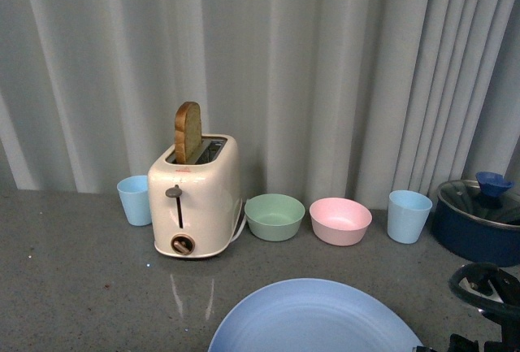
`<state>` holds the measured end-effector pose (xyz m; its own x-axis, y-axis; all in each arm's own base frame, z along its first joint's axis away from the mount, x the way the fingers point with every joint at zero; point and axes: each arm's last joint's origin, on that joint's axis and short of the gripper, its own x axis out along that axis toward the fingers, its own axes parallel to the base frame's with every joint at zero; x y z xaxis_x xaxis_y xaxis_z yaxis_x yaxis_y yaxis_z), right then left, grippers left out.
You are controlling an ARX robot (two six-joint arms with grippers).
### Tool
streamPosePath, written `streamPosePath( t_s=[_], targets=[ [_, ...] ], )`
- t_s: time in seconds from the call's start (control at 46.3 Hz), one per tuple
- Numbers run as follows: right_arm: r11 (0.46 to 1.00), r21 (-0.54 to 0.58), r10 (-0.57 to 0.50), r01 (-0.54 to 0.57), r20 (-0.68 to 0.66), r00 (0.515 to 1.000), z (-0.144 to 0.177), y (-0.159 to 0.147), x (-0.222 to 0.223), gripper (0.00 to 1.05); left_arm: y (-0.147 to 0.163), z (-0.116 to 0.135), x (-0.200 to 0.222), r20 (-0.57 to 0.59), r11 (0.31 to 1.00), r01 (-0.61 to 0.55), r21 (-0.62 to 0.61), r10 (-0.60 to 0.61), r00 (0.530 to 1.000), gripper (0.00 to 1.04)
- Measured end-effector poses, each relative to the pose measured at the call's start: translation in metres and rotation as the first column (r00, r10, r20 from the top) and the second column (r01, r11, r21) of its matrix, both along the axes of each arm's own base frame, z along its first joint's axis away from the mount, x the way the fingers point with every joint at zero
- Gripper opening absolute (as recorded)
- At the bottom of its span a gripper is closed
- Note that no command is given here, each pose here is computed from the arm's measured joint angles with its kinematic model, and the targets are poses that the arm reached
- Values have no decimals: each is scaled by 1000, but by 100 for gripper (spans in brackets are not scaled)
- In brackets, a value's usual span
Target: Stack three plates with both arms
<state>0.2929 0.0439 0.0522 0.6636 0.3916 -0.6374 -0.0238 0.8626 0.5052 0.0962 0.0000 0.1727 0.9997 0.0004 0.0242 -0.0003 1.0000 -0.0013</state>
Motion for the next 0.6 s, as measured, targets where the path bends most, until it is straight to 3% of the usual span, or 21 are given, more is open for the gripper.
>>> streamPosePath(
  t_s=[0.194, 0.324, 0.432, 0.604],
  targets=[
    [1000, -2, -4, 4, -14, 1000, -1, -2, -1, 7, 0, 0, 0, 0, 1000, 0, 0, 0, 1000, 98],
    [1000, -4, -24, 24, -31, 999, -2, -8, -1, 35, 0, 0, 0, 0, 1000, 0, 0, 0, 1000, 98],
    [999, -3, -34, 34, -27, 999, 1, -11, -1, 53, 0, 0, 0, 0, 1000, 0, 0, 0, 1000, 98],
    [999, 14, -46, 46, 42, 998, 28, -17, -10, 86, 0, 0, 0, 0, 1000, 0, 0, 0, 1000, 98]
  ],
)
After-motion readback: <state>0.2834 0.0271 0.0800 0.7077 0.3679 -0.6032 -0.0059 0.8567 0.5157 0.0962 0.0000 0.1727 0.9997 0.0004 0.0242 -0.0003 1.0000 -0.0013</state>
